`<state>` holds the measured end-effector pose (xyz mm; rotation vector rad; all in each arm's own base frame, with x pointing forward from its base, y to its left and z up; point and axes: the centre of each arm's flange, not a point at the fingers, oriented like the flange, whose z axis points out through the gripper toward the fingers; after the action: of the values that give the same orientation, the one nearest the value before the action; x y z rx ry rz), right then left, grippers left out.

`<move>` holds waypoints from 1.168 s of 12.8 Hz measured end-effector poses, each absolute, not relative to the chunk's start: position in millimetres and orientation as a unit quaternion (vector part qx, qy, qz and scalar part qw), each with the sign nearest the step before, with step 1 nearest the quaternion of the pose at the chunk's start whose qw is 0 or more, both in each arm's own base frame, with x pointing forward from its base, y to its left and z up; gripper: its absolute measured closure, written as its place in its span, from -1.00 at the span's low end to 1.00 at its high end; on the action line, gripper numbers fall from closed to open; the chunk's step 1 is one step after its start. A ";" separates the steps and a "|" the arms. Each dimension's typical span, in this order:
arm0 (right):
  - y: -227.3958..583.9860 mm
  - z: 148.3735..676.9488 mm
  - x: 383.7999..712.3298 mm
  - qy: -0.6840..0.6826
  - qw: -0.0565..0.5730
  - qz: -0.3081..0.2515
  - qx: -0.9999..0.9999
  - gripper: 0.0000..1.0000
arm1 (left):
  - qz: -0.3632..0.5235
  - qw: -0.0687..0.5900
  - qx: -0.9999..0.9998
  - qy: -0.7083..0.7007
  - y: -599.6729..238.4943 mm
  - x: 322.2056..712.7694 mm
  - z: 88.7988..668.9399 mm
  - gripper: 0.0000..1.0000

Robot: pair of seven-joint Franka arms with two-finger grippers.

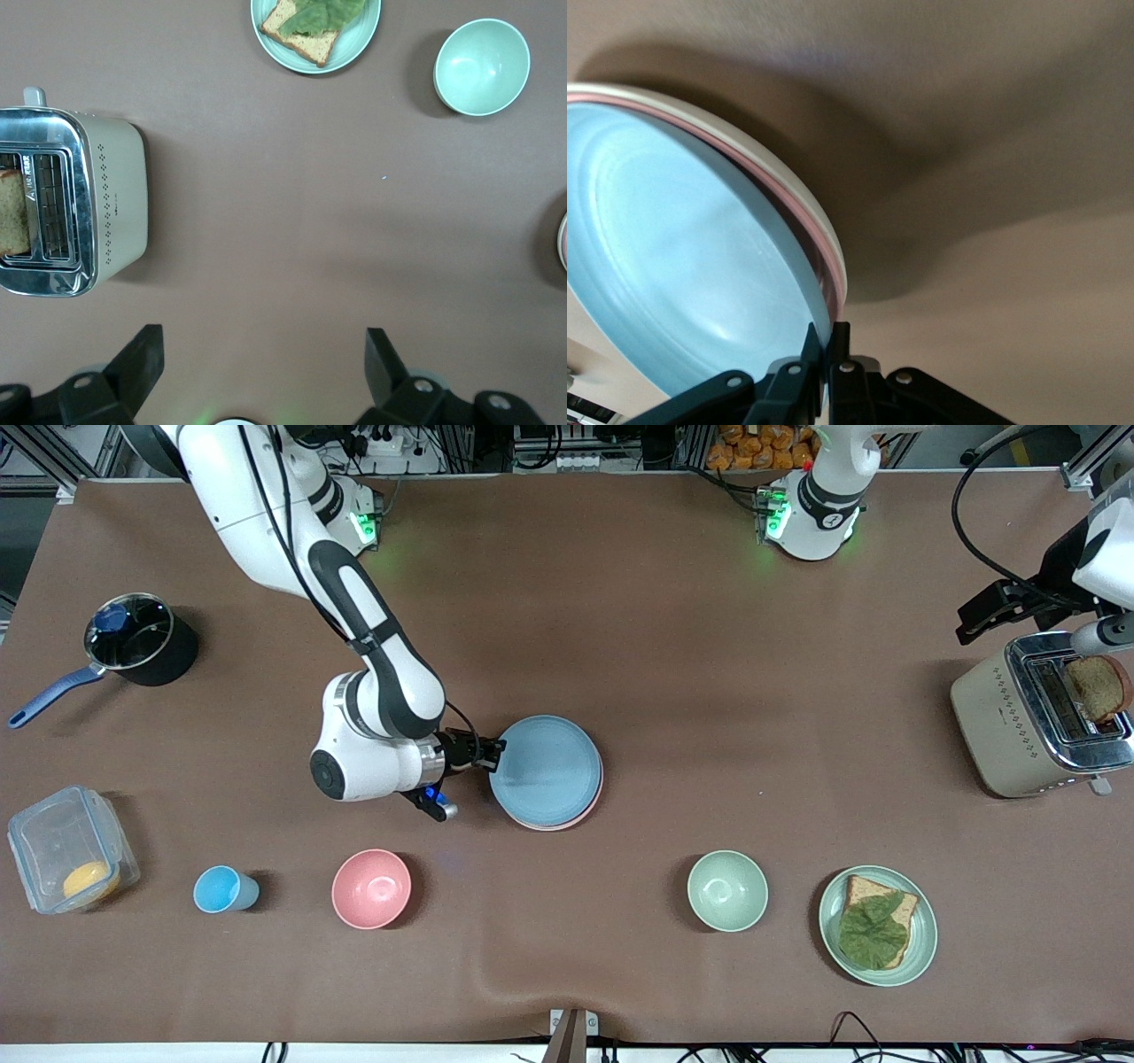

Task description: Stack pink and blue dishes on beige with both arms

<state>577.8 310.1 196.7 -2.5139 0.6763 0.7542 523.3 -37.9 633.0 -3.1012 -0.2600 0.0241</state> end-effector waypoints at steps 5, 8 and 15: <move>302.6 206.9 579.4 0.239 0.211 0.290 -0.902 0.07 | 0.007 0.015 -0.996 -0.084 -37.5 523.4 633.3 -1.00; 248.4 255.4 607.1 0.230 0.202 0.289 -0.907 -0.58 | 0.008 0.015 -0.996 -0.084 -37.6 523.4 633.2 -1.00; 72.4 366.0 644.3 0.073 0.068 0.171 -0.980 -1.00 | 0.003 0.013 -0.997 -0.077 -44.9 523.5 636.8 -1.00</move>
<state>644.3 72.4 366.0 -2.9530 0.2205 0.5162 523.5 -44.9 636.8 -3.1058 -0.2405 0.0104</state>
